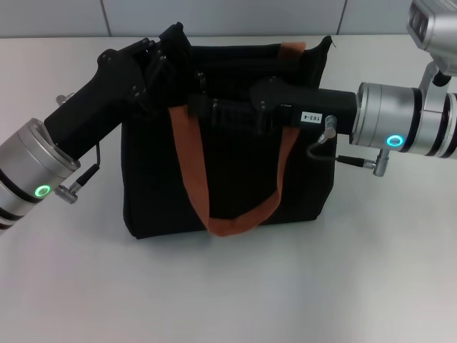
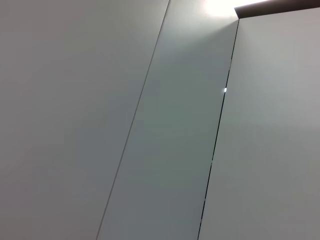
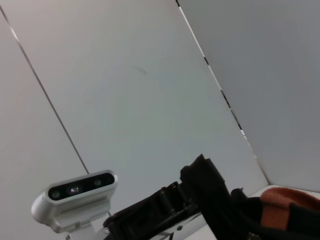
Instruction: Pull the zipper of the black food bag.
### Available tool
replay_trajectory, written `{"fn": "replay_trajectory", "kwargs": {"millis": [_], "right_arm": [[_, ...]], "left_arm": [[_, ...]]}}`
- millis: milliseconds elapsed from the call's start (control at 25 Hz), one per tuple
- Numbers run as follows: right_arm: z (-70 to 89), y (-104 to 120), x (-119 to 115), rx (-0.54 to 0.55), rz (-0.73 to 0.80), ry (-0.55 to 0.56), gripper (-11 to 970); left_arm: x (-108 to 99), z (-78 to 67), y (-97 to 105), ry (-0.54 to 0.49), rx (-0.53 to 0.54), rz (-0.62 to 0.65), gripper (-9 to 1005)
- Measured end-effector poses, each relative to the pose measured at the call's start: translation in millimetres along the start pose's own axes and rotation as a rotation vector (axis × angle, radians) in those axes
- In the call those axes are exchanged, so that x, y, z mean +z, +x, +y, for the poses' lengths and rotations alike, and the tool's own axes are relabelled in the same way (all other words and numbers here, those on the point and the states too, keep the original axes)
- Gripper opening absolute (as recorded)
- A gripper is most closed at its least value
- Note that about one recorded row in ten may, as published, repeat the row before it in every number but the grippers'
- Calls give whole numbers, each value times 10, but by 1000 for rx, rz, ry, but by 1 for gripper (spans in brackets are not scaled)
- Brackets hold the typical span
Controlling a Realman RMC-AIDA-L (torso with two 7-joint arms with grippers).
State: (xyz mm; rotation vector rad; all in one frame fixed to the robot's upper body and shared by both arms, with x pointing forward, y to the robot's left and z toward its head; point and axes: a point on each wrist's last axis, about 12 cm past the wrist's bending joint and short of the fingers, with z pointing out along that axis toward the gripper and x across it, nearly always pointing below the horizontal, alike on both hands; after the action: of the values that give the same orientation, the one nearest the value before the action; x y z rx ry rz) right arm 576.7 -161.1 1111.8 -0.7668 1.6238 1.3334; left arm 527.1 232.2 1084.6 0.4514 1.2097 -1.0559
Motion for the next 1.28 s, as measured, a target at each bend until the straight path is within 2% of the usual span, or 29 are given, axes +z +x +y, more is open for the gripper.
{"fn": "replay_trajectory", "kwargs": {"millis": [160,360,440,1280], "right_arm": [[-39,-10,25,7,8,30,741],[-41,-22,39,5,9,30,527],[-40,-25,43,4,9,29,278],[-20,-32,73,34,38,12,188]], "left_arm": [[-1,-10,11,0,-1,-1,40],[-2,-13,8,2,-1,-3,41],[-2,-13,8,2,-1,-3,41],[23,2,-2,-3,2,-8,43]]}}
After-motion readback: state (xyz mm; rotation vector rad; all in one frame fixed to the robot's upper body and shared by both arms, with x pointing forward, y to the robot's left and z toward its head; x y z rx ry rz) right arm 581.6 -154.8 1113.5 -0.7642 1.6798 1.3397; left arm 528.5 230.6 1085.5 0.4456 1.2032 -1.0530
